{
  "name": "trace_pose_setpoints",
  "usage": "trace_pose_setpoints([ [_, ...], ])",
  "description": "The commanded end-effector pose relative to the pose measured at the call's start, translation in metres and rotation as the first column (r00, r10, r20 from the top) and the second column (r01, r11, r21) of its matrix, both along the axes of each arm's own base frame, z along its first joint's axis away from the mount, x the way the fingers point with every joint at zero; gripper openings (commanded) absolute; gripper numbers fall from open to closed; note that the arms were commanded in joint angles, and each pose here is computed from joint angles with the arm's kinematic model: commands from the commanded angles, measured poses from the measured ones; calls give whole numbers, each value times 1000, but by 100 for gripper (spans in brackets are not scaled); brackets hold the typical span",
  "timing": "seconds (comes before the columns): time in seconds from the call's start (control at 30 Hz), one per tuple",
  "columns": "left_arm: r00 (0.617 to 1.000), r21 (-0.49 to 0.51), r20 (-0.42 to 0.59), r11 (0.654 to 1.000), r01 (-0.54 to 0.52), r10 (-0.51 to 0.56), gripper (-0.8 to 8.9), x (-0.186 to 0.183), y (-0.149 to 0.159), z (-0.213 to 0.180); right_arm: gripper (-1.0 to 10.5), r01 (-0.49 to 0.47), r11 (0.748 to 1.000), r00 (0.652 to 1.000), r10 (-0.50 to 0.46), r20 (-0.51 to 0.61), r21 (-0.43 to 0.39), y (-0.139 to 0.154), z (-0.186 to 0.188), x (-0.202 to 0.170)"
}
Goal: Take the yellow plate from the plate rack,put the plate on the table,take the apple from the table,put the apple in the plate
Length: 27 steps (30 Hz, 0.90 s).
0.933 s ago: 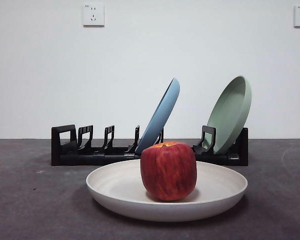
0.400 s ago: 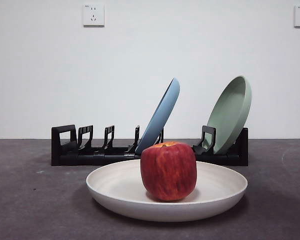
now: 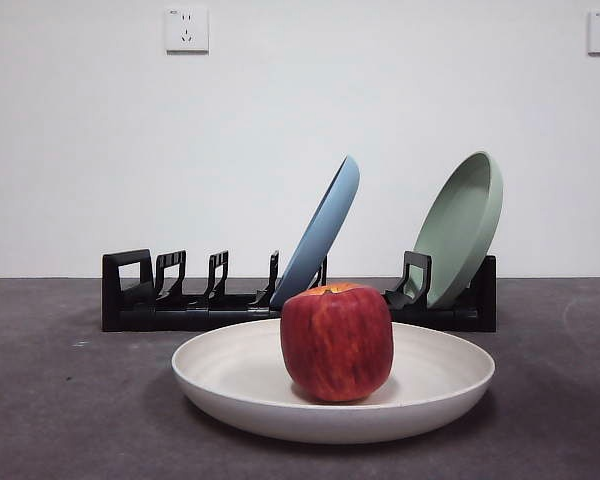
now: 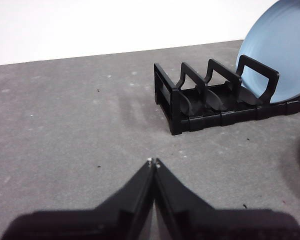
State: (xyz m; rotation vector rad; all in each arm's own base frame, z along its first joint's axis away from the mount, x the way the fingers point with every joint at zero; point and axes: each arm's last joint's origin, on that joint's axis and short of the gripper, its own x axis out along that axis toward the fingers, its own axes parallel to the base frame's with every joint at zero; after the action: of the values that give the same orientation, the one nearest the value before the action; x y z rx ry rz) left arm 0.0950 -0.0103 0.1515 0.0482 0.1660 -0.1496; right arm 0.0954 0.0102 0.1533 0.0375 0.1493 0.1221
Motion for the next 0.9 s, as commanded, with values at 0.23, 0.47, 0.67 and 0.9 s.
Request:
trace_pose_setpoints([
  [0.23,1000,9,-8,1000,-4,4,0,1,0,-4,2,0,1000,999,1,-42,18,0,-6,0],
  [0.47,1000,9,-8,1000,-4,4,0,1,0,-4,2,6,1000,999,-6,-46,14,0,-6,1],
  [0.67,1000,9,-8,1000,-4,4,0,1,0,-4,2,7,1000,999,-6,-46,14,0,-6,1],
  [0.9,1000,9,-8,1000,-4,4,0,1,0,-4,2,7,1000,999,-6,-46,14,0,-6,1],
])
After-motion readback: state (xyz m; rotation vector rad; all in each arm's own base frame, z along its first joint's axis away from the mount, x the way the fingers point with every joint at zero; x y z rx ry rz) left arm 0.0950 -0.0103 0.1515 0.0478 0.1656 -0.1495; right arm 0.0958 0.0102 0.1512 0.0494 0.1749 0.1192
